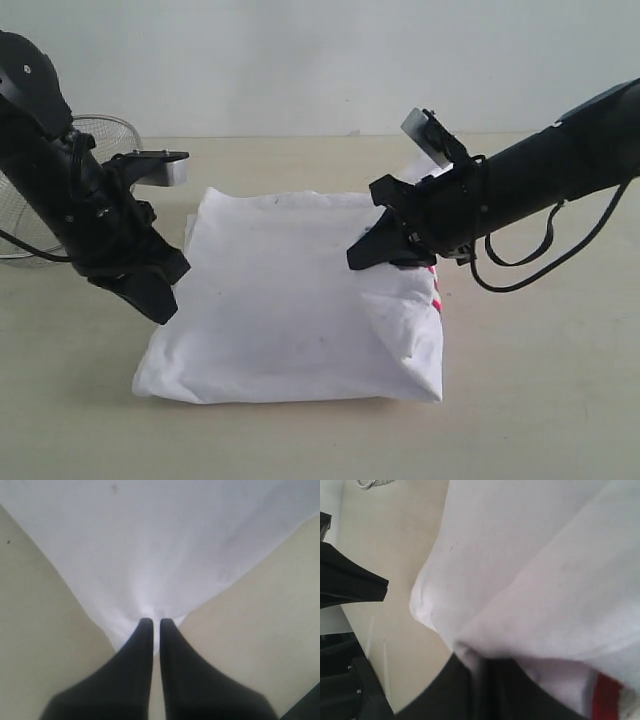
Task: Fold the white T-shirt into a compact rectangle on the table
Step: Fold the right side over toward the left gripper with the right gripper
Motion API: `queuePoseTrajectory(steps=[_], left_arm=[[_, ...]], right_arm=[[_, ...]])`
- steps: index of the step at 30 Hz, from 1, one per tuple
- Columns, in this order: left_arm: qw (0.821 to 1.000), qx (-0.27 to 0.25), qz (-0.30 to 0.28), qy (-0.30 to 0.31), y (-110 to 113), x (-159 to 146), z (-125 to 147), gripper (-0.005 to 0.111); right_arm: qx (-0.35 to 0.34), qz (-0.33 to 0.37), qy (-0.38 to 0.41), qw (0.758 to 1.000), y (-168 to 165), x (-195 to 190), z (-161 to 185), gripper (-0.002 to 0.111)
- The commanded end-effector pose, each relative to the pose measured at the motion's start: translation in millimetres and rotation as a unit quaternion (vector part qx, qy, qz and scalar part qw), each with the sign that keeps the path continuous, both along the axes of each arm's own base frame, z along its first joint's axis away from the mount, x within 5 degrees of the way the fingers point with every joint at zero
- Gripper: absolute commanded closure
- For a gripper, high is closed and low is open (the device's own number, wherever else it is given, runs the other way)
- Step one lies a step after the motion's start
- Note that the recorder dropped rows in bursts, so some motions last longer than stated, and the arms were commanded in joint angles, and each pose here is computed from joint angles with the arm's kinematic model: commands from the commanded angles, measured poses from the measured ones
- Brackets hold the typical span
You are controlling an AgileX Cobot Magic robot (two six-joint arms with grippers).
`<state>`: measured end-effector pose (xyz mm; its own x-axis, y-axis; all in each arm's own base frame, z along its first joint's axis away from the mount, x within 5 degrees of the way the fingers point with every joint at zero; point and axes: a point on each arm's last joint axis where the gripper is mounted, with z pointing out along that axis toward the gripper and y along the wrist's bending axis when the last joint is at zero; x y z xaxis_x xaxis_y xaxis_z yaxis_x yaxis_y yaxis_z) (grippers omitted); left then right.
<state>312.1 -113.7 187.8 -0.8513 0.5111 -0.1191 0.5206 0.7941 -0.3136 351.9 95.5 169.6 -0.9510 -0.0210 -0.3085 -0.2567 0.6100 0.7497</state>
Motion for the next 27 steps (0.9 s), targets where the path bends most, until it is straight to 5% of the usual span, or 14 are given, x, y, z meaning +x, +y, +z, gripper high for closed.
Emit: queuePoseTrajectory(steps=[1,11,21,27], left_arm=[[1.000,0.012,0.004,-0.003,0,-2,1,0.102],[0.999,0.048,0.019,-0.011,6,1,-1,0.102],[0.998,0.041,0.041,-0.031,5,5,-1,0.102],[0.993,0.090,0.064,-0.038,15,5,3,0.102]], right_arm=[[0.006,0.013,-0.010,1.000,13,-3,7,0.109],[0.018,0.017,-0.014,1.000,23,-4,9,0.109],[0.034,0.055,-0.062,0.996,50,18,47,0.109],[0.032,0.076,-0.053,0.995,72,19,39,0.109]])
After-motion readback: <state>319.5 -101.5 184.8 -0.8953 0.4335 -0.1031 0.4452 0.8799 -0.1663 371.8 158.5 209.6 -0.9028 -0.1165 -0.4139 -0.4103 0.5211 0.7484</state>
